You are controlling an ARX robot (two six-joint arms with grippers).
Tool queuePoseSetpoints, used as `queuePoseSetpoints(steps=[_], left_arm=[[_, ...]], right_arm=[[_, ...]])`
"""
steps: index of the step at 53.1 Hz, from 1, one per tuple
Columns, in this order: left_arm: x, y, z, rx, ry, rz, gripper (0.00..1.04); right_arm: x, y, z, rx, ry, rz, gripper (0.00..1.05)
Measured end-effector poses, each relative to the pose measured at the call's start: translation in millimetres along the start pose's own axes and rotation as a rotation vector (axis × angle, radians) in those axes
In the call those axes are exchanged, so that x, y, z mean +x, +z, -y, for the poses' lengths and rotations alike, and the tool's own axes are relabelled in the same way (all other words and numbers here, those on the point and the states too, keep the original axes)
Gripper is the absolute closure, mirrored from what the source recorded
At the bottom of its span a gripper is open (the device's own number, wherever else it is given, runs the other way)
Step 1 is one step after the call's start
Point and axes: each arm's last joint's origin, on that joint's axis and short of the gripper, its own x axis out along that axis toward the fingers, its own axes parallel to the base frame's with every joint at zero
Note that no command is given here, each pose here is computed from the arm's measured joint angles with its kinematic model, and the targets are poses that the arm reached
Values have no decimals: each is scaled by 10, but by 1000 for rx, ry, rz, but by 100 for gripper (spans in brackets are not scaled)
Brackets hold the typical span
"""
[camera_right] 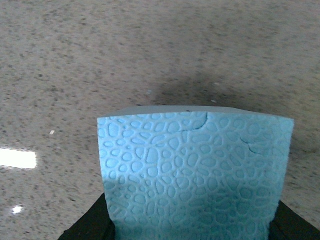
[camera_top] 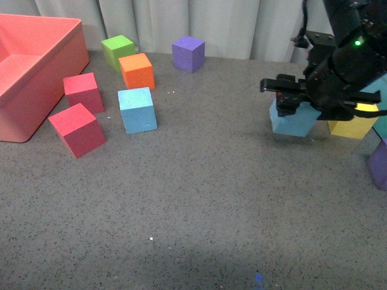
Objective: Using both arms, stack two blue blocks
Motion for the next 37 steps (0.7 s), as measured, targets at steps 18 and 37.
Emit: queuePoseSetpoints(steps=[18,37], left_arm=[[0,0,0,0,0,0,7],[0,0,0,0,0,0,7]], right_arm=[[378,64,-595,-37,40,-59,59],[438,54,-856,-56,19,-75,54]])
